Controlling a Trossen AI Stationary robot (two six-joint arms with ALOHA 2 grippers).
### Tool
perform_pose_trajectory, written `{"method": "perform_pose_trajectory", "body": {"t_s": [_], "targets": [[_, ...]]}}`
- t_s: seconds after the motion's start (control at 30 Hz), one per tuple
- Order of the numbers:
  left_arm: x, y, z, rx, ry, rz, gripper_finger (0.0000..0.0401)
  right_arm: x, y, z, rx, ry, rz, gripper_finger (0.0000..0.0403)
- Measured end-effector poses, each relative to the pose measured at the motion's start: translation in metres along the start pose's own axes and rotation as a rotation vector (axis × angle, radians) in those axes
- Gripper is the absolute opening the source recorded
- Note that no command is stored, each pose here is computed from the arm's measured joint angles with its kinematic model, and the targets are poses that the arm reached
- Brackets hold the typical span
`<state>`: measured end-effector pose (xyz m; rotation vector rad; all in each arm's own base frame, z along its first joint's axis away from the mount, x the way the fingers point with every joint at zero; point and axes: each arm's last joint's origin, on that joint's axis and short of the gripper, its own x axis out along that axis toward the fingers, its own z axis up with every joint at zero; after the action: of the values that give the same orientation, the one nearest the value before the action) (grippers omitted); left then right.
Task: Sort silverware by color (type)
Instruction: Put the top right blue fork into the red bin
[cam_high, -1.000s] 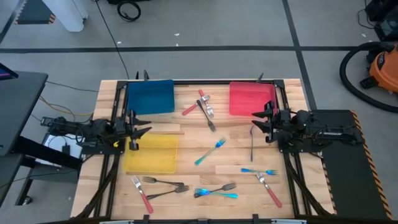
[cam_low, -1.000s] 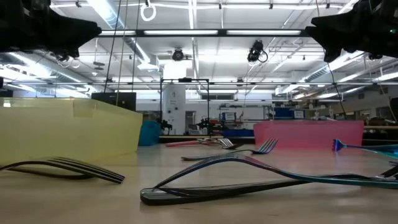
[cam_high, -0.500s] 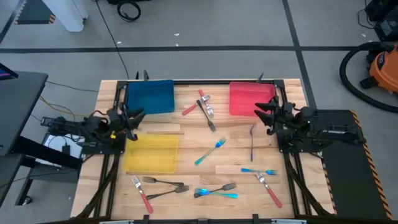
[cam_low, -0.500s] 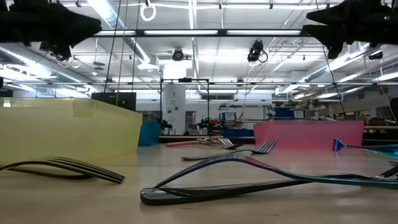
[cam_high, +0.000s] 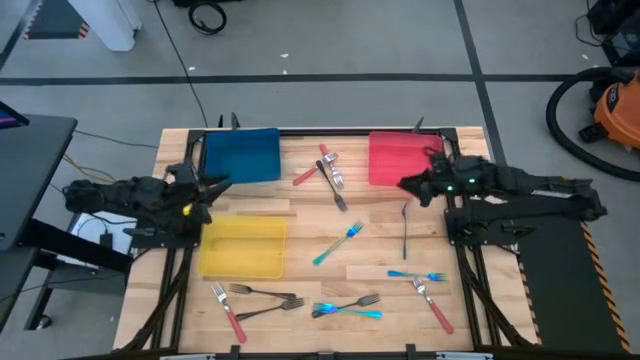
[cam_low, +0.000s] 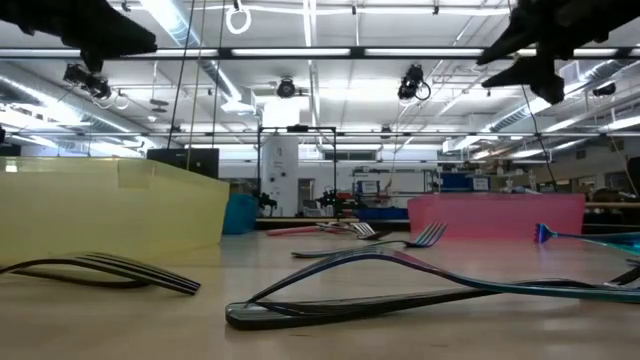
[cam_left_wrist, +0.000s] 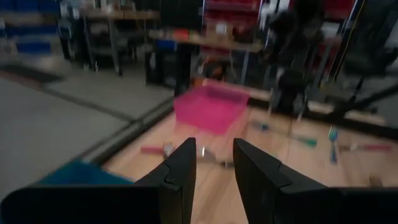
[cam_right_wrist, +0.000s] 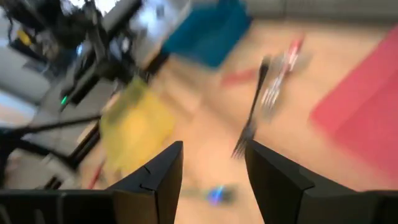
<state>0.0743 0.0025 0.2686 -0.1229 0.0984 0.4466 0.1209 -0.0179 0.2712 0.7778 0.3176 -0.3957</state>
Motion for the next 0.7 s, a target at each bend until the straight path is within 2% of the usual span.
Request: {"method": "perform_pose_trajectory", "body": {"t_s": [0.1,0.2,0.3,0.5,0.7], "targets": [[0.008,-0.006,-0.002,0.035,0.077,0.016,0.0107,0.017,0.003,-0.005,0.081,0.144,-0.005,0.0181],[0.018,-0.013,-0.007,0.078,0.139,0.028,0.0107,0.032,0.000,-0.012,0.141,0.250,-0.071,0.0181],[0.027,-0.018,-0.011,0.100,0.186,0.038,0.0107,0.044,-0.006,-0.021,0.199,0.341,-0.174,0.0181],[0.037,-0.025,-0.017,0.063,0.241,0.059,0.0107,0.055,-0.019,-0.038,0.287,0.514,-0.395,0.0181],[0.045,-0.031,-0.015,0.106,0.223,0.048,0.0107,0.061,-0.030,-0.048,0.307,0.588,-0.574,0.0181]]}}
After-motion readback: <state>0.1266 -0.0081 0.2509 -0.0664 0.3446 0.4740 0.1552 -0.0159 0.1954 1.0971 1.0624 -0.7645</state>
